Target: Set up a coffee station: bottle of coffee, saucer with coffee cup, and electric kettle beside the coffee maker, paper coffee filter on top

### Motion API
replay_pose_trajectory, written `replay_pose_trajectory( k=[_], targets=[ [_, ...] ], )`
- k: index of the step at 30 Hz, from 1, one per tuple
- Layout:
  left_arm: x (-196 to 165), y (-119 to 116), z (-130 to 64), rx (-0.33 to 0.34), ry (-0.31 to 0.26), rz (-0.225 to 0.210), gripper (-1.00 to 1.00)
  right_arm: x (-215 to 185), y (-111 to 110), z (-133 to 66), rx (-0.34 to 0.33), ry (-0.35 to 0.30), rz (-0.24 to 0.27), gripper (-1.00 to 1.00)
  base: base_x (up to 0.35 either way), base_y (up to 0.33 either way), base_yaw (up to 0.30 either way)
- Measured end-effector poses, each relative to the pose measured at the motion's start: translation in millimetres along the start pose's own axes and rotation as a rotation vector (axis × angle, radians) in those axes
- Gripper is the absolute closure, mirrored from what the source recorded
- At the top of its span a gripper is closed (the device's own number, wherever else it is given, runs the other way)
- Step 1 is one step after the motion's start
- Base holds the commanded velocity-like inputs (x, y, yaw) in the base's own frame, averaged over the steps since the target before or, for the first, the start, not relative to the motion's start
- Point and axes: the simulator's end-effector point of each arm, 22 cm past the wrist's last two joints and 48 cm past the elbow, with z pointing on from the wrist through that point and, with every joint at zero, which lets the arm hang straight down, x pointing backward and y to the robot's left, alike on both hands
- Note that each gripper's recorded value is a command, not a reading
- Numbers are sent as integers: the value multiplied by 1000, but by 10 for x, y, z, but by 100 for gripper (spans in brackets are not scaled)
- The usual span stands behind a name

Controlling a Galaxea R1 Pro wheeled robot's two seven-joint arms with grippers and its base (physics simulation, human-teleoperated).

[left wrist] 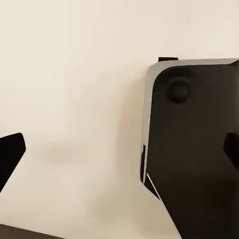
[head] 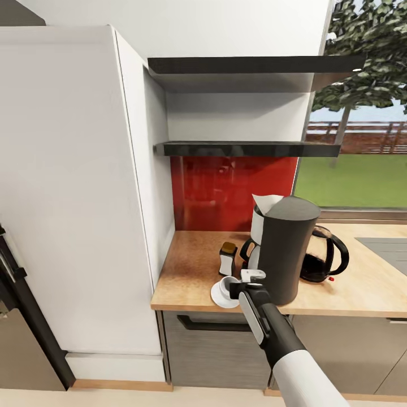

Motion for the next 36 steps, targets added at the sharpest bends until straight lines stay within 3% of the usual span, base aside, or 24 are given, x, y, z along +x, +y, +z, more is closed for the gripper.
replay_pose_trajectory(
  k=[36],
  targets=[
    [0,-10,-1,1,0,0,-100,115,-13,47,6,25,-6,100,36,13,0]
  ],
)
